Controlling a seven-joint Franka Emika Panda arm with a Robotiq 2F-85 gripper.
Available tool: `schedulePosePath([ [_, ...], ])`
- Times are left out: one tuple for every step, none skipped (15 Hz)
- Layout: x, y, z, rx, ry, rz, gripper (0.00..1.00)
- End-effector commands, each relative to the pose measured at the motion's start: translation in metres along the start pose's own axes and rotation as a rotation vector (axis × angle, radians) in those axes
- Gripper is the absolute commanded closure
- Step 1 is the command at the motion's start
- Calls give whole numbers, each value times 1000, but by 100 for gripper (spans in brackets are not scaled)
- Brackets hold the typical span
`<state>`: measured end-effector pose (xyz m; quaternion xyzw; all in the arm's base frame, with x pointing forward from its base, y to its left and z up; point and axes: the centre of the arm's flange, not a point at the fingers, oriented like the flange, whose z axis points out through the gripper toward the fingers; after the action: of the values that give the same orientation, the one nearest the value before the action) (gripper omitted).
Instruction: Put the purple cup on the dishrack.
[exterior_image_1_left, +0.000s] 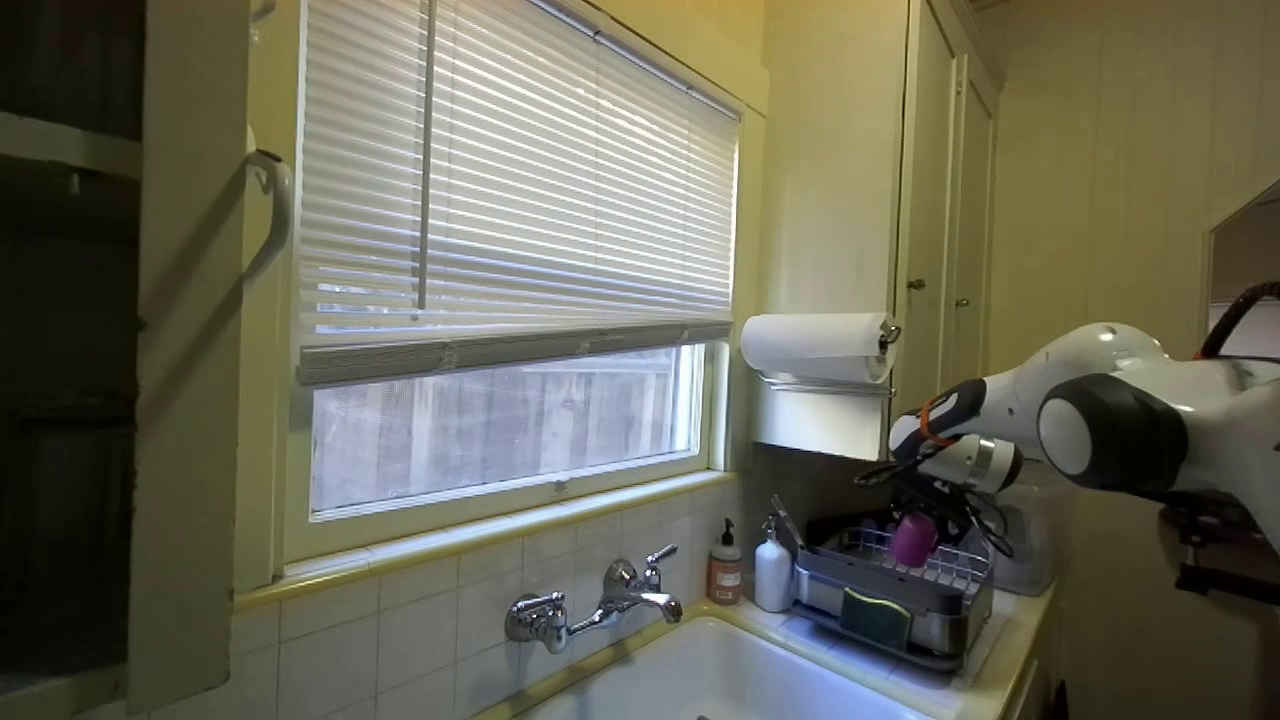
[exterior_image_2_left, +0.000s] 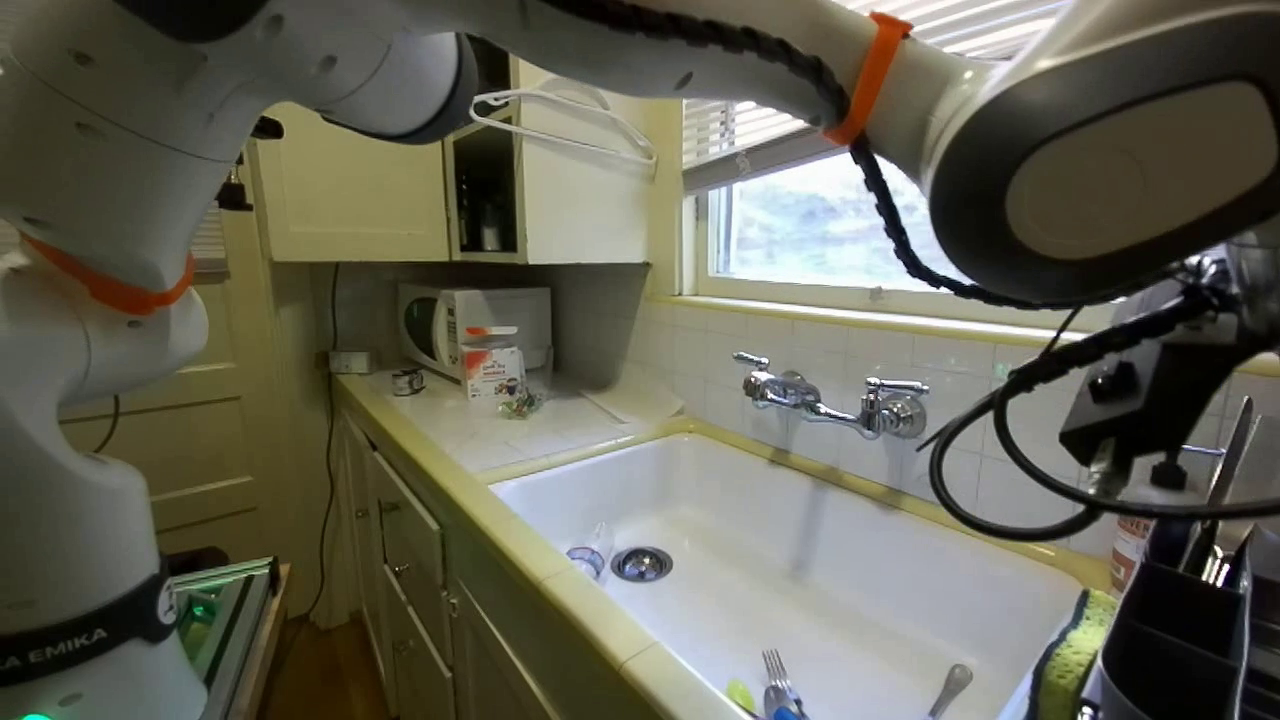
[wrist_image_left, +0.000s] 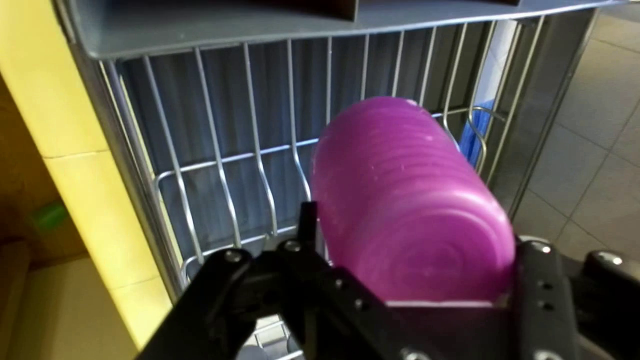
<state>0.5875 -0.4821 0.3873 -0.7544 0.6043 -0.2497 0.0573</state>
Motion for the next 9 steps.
schedulePosePath([
  [17, -6, 51, -26, -60, 90, 51],
  [13, -3, 62, -40, -68, 101, 51],
  [10, -3, 71, -41, -75, 108, 51],
  [8, -2, 80, -41, -86, 116, 51],
  [4, -3, 90, -40, -91, 118, 10],
  [3, -6, 94, -38, -99, 121, 6],
  [3, -8, 96, -42, -95, 126, 1],
  [3, -9, 94, -47, -91, 130, 0],
  [5, -10, 86, -55, -77, 133, 0],
])
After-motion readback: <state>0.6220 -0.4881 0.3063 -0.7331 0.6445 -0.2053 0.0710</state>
